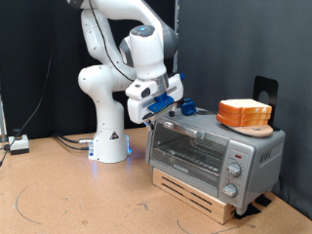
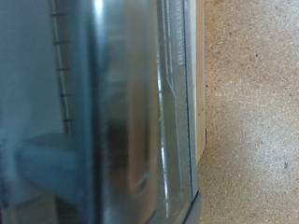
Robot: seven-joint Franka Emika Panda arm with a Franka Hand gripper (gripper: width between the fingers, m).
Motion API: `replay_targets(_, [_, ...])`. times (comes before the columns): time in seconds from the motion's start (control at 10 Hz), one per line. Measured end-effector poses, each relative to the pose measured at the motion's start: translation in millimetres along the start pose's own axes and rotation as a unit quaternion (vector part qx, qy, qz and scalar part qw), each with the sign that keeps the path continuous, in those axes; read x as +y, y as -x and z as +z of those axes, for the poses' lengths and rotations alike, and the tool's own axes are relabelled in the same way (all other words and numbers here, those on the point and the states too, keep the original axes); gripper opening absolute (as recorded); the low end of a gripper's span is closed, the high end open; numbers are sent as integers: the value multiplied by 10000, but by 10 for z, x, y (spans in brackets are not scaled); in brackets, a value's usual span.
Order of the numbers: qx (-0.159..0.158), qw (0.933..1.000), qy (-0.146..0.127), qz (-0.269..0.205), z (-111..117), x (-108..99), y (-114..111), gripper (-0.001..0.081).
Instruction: Make a piece of toast with the oven
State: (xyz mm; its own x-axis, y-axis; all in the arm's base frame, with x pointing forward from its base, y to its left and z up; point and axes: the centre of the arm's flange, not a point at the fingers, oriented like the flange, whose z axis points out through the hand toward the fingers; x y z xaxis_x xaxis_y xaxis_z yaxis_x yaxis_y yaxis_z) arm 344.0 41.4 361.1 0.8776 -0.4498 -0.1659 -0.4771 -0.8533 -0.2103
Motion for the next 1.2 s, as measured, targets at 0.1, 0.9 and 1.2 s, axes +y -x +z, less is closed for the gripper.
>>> replay_targets(0.1, [45, 10000, 4, 53, 46, 14, -28, 809])
replay_targets(0.9, [270, 9963, 198, 795, 29, 418, -496, 809])
replay_targets(1.2, [303, 9942, 300, 986, 55, 597, -646, 809])
